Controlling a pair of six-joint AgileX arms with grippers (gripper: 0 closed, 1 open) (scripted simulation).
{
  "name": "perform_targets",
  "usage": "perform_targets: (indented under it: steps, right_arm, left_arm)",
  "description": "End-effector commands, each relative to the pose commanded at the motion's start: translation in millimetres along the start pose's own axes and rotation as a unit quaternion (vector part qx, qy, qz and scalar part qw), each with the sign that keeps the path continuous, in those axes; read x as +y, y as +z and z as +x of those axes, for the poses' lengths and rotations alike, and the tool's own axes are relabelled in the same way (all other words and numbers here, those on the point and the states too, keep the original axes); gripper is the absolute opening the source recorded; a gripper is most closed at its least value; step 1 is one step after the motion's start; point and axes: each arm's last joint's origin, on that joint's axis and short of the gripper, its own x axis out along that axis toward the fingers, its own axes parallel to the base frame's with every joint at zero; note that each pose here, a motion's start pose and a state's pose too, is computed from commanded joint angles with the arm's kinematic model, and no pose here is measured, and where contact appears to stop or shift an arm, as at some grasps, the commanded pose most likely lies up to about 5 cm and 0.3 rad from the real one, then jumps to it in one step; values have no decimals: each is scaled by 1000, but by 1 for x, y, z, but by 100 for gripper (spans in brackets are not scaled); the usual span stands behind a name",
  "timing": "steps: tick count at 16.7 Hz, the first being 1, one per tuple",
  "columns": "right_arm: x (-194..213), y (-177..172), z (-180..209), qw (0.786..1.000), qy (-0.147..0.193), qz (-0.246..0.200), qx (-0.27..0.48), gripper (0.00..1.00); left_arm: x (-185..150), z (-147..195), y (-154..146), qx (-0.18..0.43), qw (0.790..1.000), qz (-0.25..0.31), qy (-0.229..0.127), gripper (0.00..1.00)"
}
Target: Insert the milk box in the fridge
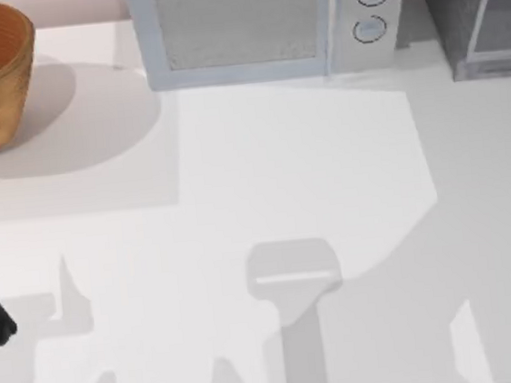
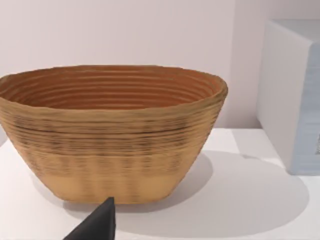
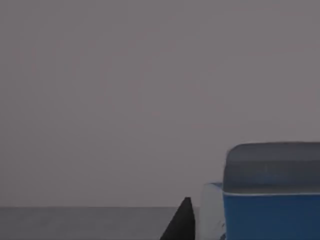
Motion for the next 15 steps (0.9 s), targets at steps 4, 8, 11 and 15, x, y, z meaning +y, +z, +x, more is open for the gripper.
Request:
perform_targets:
  steps: [4,8,11,15]
  right_arm:
    - [0,0,0,1000,0,0,0,60]
    - [0,0,0,1000,0,0,0,90]
    - [0,0,0,1000,0,0,0,100]
    - [0,0,0,1000,0,0,0,100]
  left_arm:
    - [0,0,0,0,1000,0,0,100]
    - [0,0,0,0,1000,0,0,100]
    - [0,0,0,0,1000,0,0,100]
    - [0,0,0,0,1000,0,0,100]
